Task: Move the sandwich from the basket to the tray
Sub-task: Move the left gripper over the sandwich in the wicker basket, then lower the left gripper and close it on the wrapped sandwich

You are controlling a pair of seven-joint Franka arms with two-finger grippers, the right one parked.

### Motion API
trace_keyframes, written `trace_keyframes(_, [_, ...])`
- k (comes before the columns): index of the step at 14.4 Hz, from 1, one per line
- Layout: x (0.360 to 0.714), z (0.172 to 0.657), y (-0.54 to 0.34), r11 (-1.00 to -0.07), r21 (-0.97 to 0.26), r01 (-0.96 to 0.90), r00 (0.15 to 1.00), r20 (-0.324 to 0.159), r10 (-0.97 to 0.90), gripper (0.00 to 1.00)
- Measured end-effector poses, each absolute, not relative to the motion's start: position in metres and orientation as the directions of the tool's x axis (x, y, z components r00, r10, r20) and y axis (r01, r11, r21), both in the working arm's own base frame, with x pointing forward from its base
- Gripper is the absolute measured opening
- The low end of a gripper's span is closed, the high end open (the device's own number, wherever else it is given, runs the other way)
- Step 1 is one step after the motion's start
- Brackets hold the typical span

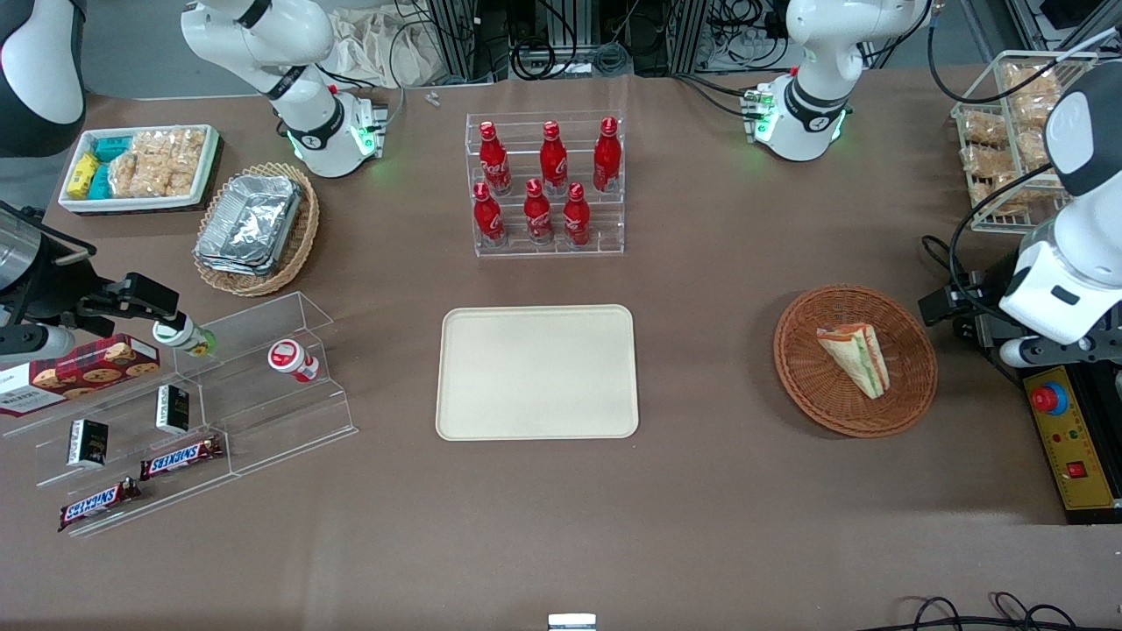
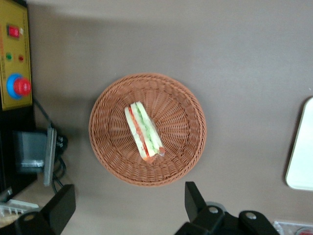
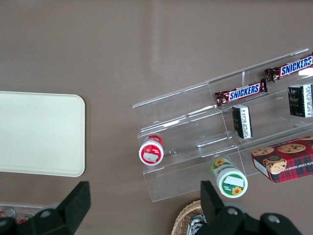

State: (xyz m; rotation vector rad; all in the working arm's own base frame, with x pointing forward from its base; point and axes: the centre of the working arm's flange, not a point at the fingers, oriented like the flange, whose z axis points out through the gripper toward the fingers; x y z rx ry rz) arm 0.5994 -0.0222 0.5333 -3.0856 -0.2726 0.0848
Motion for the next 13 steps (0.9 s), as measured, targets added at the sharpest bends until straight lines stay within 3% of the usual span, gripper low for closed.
trace_keyframes(3, [0.594, 0.505, -0.024, -0.911, -0.08, 0.405, 0.908, -0.079, 0.411, 0.99])
trace_keyframes(6, [0.588, 0.468, -0.029, -0.85, -0.098, 0.518, 0.847, -0.08, 0.526, 0.99])
trace_keyframes(13, [0.549, 0.383, -0.028, -0.823, -0.035, 0.567, 0.824, 0.02, 0.566, 0.99])
